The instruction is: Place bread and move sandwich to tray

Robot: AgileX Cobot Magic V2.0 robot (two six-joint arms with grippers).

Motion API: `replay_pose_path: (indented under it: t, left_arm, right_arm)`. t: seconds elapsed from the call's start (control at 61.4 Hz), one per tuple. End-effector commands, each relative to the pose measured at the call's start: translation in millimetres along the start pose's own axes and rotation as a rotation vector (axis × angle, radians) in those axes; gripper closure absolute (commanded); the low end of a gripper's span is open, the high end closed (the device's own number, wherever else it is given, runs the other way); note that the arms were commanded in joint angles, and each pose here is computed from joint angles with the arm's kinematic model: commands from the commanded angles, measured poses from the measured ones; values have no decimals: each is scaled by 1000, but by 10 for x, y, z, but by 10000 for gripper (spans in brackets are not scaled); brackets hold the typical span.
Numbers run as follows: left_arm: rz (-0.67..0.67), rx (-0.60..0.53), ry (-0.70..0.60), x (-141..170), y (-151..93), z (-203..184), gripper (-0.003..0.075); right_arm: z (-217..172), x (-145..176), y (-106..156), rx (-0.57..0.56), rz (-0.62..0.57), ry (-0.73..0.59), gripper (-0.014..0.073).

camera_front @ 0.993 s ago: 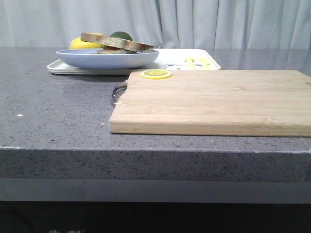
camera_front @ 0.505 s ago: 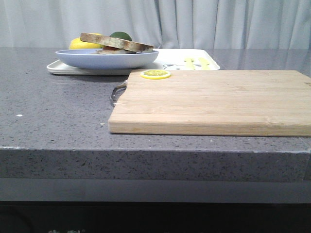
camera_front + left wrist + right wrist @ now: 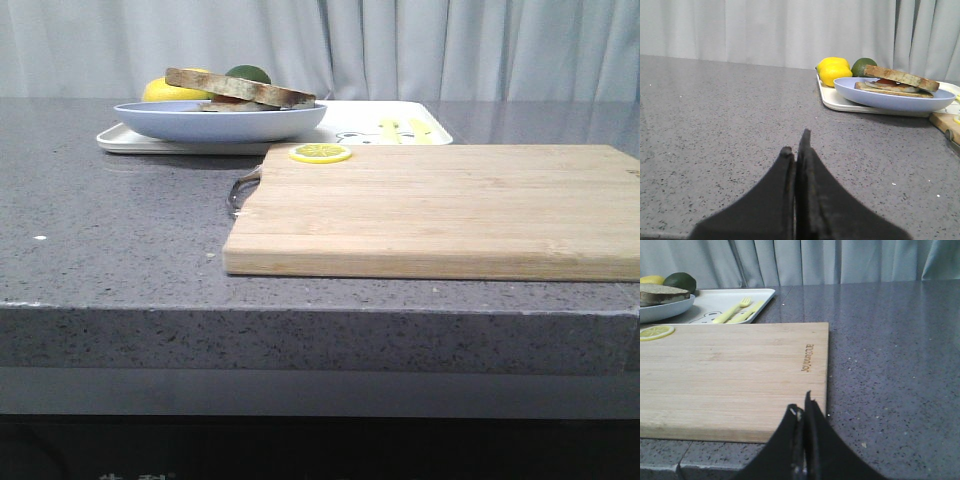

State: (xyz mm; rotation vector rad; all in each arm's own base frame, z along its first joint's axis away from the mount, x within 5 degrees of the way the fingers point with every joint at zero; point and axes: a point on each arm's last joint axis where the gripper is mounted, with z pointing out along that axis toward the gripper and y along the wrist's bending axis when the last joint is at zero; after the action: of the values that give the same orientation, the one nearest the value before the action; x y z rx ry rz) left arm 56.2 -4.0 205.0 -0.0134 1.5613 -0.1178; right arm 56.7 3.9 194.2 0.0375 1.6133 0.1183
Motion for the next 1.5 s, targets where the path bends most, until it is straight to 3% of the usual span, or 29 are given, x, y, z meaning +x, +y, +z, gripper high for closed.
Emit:
replay_pose_path:
  t: [0.0, 0.472, 0.635, 1.481]
  left_arm:
    - [-21, 1, -96, -74, 0, -20, 741]
    - [-21, 1, -96, -74, 0, -20, 741]
    - [-21, 1, -96, -74, 0, -20, 741]
    - [-21, 1, -96, -74, 0, -20, 741]
  right_arm:
    - [-21, -102, -11, 15, -2, -111, 661]
    - [-22, -114, -13, 18, -15, -124, 661]
    - [-23, -117, -14, 15, 67, -128, 661]
    - [-31, -163, -32, 49, 53, -182, 661]
